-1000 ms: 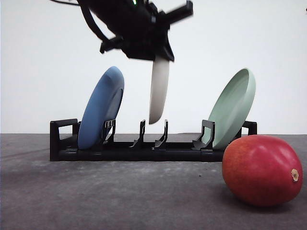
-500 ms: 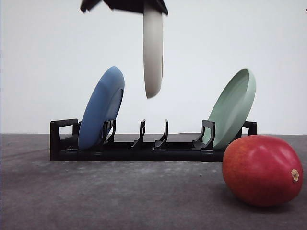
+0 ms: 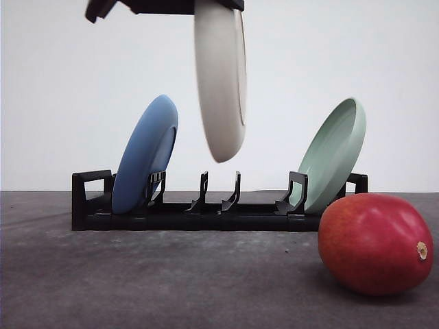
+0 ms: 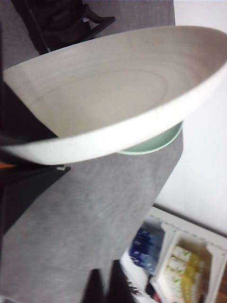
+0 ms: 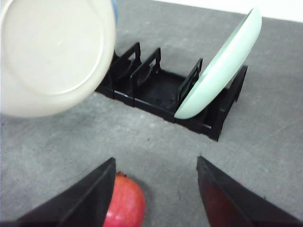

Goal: Place pomegranate in white plate

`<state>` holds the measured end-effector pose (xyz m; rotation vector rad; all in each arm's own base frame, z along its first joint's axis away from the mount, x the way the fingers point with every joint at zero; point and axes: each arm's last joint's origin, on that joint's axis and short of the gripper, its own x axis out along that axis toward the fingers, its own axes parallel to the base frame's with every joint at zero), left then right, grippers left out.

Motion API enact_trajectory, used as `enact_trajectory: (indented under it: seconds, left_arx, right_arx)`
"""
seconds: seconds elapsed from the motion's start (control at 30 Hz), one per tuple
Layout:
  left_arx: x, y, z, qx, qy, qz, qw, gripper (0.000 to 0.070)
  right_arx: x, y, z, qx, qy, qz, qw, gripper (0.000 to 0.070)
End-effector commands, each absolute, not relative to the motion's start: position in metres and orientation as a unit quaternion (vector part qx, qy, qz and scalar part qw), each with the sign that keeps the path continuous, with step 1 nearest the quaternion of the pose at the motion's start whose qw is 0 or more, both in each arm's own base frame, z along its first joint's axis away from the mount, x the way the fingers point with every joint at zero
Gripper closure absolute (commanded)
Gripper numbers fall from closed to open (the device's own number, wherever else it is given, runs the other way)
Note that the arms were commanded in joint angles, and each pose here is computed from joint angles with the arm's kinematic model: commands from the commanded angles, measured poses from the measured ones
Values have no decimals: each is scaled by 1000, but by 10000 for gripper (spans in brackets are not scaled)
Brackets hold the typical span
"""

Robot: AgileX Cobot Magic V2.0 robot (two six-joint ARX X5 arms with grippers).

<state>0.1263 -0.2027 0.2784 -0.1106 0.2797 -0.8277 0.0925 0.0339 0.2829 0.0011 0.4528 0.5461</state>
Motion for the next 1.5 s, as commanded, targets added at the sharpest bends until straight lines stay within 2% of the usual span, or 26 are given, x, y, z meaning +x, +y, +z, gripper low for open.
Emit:
enact_trajectory:
  seconds: [0.0, 0.13, 0.33, 0.53, 0.8, 1.23, 1.47]
  left_arx:
    - [120, -205, 280, -6, 118, -414, 902, 690]
    - [106, -207, 270, 104, 130, -427, 889, 690]
    - [88, -205, 250, 269, 165, -440, 840, 690]
    - [79, -198, 238, 367, 195, -421, 807, 690]
    - [78, -208, 218, 489, 188, -410, 746, 690]
    - [80, -235, 171, 619, 212, -399, 642, 690]
    - [79, -242, 162, 626, 211, -404, 633, 676]
  right_arx:
    - [92, 34, 289, 2, 213, 270, 939, 356]
    - [92, 34, 288, 2, 214, 270, 939, 356]
    - [92, 34, 288, 2, 214, 270, 939, 356]
    - [92, 34, 289, 2, 210, 270, 940, 356]
    - [92, 34, 289, 2, 210, 270, 940, 356]
    - [92, 34, 289, 2, 210, 270, 940, 356]
    - [92, 34, 289, 1, 210, 270, 940, 356]
